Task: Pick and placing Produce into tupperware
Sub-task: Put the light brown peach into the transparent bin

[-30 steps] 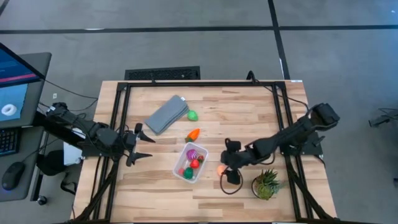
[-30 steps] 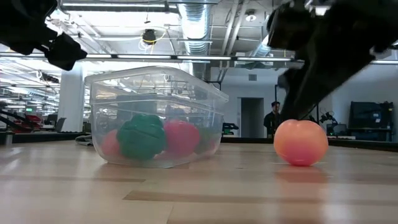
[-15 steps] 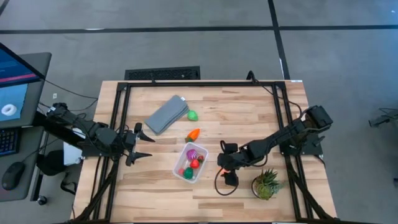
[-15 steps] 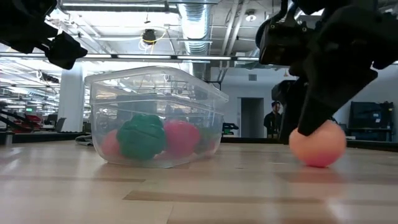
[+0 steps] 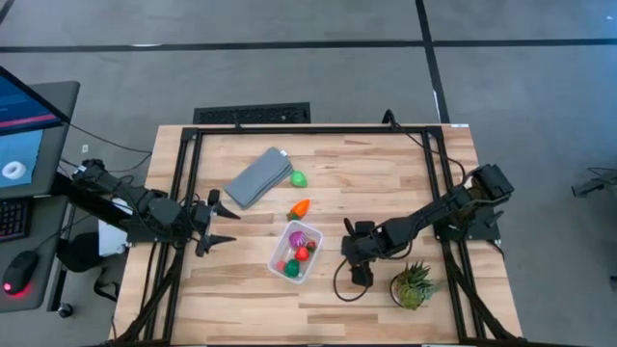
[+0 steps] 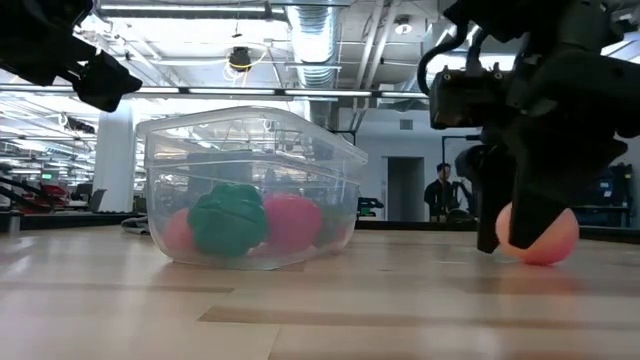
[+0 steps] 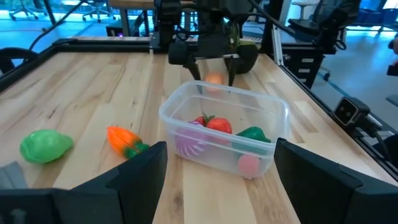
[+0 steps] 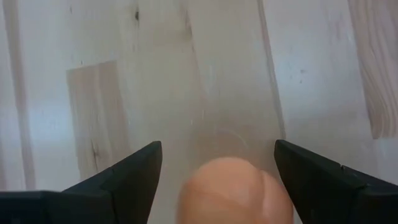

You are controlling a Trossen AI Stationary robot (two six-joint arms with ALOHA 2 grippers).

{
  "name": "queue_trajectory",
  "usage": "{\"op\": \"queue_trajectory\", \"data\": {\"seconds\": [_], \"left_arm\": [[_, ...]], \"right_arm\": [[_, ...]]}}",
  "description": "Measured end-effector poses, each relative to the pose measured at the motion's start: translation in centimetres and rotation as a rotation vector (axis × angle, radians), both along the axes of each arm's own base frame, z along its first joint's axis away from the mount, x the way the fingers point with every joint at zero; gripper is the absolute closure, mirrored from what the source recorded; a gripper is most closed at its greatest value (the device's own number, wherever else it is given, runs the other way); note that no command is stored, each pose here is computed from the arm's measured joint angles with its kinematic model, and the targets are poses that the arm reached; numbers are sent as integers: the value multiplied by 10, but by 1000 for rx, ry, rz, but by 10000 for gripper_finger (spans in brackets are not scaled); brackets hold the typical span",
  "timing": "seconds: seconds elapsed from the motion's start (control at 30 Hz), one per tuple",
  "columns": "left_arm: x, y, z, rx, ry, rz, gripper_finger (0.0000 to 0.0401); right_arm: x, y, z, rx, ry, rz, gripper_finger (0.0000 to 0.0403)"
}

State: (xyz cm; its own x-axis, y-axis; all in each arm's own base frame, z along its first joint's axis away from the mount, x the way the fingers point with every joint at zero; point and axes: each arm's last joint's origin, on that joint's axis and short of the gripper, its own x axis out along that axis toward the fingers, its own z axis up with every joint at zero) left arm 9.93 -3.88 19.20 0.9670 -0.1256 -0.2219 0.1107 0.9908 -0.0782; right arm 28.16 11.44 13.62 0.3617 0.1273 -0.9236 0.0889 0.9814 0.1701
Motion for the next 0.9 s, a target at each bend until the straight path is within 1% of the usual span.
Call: {"op": "queue_trajectory", "data": {"seconds": [0.17,0.3,0.6,0.77,0.9], "left_arm": [[0,0,0,1,0,3,115],[0,0,0,1,0,4,115],[0,0,0,2,0,6,115],[0,0,0,2,0,6,115],[0,0,0,3,0,6,115]], "right_arm": [[-5,-4,-1,-12,63,-29,38],[-6,-4,-1,-15,79,-37,26],[-17,-9,3,-24,159,-63,24],[-16,-10,9,-22,127,-71,23],[-17,-10,9,-34,128,-74,23]]}}
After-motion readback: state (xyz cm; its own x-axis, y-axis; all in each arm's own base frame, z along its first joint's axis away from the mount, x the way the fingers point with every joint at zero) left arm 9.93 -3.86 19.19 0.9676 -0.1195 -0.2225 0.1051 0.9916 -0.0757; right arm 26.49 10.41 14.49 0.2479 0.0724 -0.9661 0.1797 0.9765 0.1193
